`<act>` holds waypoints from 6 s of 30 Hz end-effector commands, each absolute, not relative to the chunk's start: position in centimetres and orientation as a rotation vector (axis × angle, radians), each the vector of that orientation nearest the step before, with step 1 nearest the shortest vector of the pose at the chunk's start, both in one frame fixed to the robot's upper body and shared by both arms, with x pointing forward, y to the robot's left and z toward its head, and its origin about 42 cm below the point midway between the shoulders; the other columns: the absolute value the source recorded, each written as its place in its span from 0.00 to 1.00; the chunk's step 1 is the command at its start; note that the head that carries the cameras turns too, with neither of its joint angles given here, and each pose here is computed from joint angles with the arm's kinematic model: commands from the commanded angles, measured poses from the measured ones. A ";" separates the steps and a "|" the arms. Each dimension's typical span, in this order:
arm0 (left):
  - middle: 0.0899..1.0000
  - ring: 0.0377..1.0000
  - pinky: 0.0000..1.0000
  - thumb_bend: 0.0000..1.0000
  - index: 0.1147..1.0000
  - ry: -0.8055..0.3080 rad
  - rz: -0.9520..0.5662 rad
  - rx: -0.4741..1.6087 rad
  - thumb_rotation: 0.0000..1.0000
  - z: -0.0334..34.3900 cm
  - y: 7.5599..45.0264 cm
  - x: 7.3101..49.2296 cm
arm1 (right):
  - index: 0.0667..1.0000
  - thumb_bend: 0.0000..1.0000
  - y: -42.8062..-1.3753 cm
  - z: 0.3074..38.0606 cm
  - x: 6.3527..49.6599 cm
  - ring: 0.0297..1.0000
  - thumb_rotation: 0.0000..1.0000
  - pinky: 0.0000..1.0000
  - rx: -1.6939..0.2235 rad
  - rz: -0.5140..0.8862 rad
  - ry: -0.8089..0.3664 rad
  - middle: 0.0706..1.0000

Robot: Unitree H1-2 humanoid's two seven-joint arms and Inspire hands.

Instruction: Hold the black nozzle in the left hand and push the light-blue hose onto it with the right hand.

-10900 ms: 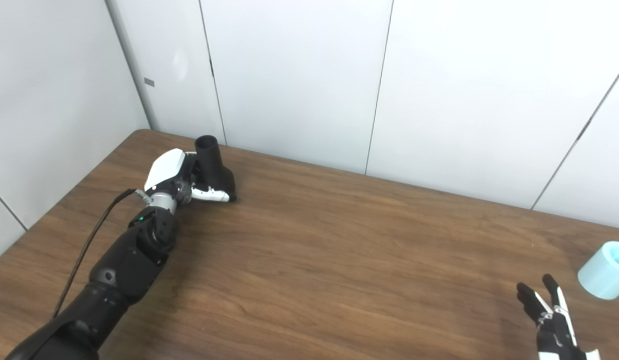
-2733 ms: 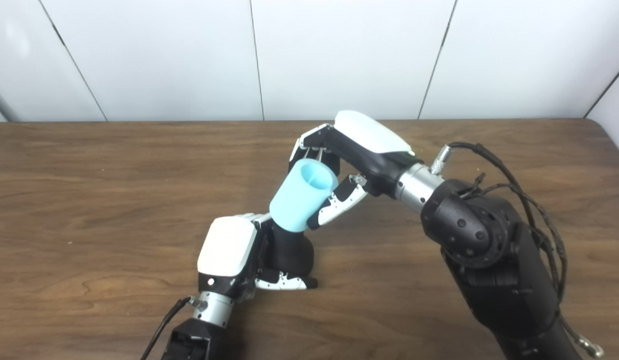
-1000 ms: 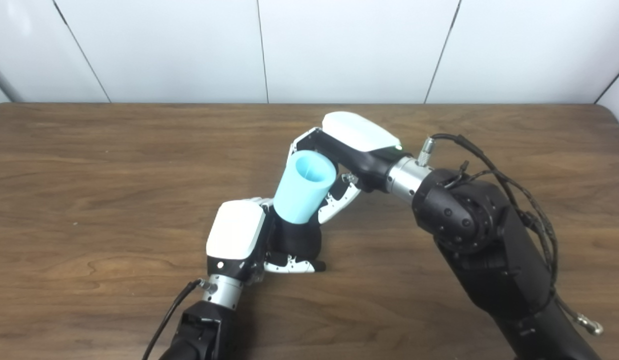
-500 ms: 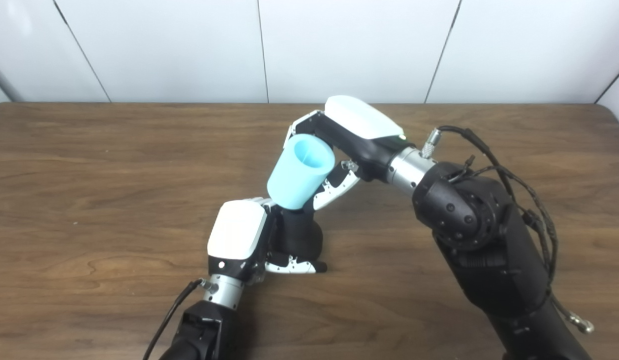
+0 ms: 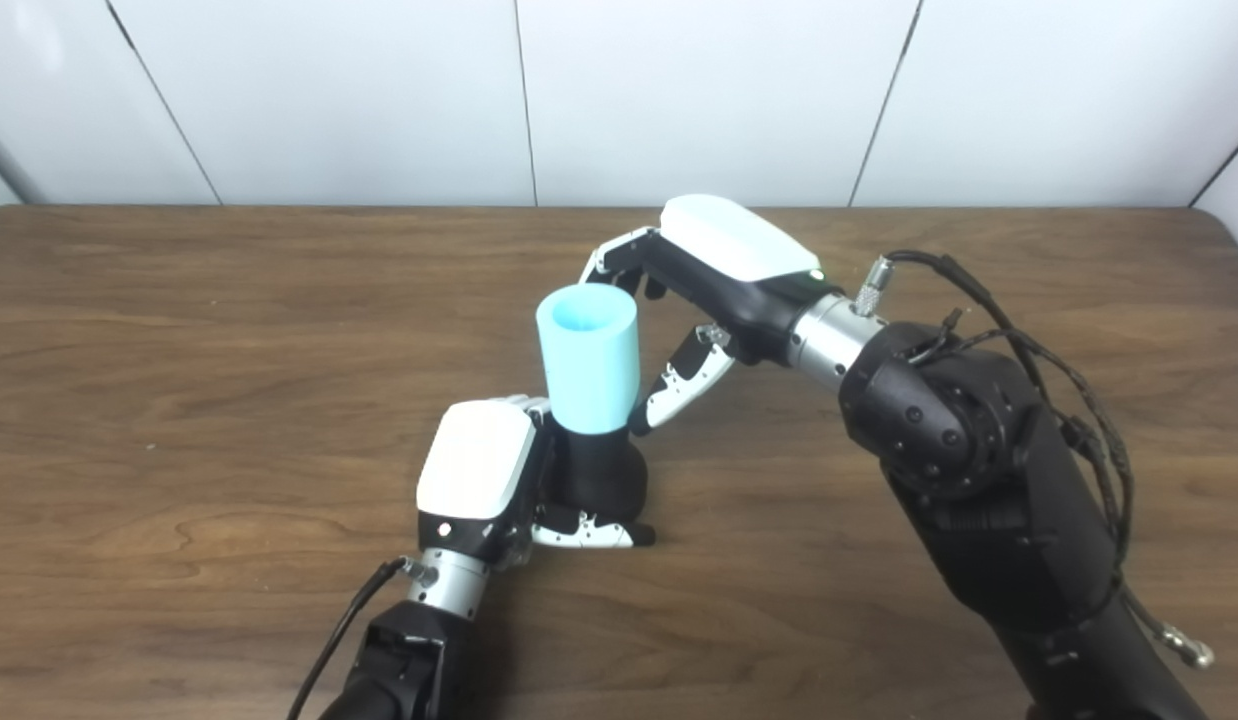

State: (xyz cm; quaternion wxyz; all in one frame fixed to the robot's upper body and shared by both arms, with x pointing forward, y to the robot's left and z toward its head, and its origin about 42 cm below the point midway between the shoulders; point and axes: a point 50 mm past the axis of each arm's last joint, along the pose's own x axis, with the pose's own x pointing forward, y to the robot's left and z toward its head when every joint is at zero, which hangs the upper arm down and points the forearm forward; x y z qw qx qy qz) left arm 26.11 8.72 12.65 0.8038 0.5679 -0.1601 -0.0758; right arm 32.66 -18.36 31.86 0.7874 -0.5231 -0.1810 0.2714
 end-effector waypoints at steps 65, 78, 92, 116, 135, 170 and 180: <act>0.39 0.50 0.50 0.52 0.44 -0.228 -0.301 1.262 0.00 9.4 9.0 25.2 | 0.60 0.92 -20.8 35.7 32.0 0.66 0.08 0.60 -1.213 0.502 -0.434 0.67; 0.40 0.51 0.52 0.52 0.44 -0.216 -0.313 1.262 0.00 9.2 8.9 25.2 | 0.76 0.85 -21.3 37.7 31.5 0.79 0.36 0.72 -1.274 0.422 -0.529 0.78; 0.38 0.49 0.50 0.52 0.44 -0.223 -0.313 1.261 0.00 9.1 8.9 25.3 | 0.94 0.61 -20.8 37.1 29.3 1.00 0.74 0.94 -1.275 0.463 -0.582 1.00; 0.37 0.48 0.48 0.52 0.45 -0.215 -0.314 1.270 0.00 8.8 9.0 25.3 | 0.95 0.60 -19.1 35.9 26.9 1.00 0.96 1.00 -1.272 0.604 -0.634 1.00; 0.39 0.50 0.49 0.52 0.45 -0.215 -0.314 1.265 0.00 9.0 8.8 25.0 | 0.92 0.60 -18.6 34.5 27.2 0.99 0.92 0.95 -1.278 0.649 -0.595 0.96; 0.39 0.50 0.50 0.52 0.44 -0.209 -0.303 1.267 0.00 9.1 8.9 25.3 | 0.88 0.59 -20.5 32.2 26.0 0.99 0.89 0.89 -1.323 0.679 -0.497 0.93; 0.39 0.50 0.50 0.52 0.44 -0.204 -0.306 1.274 0.00 9.0 9.0 25.3 | 0.88 0.60 -20.6 32.2 24.8 0.99 0.86 0.88 -1.310 0.674 -0.504 0.94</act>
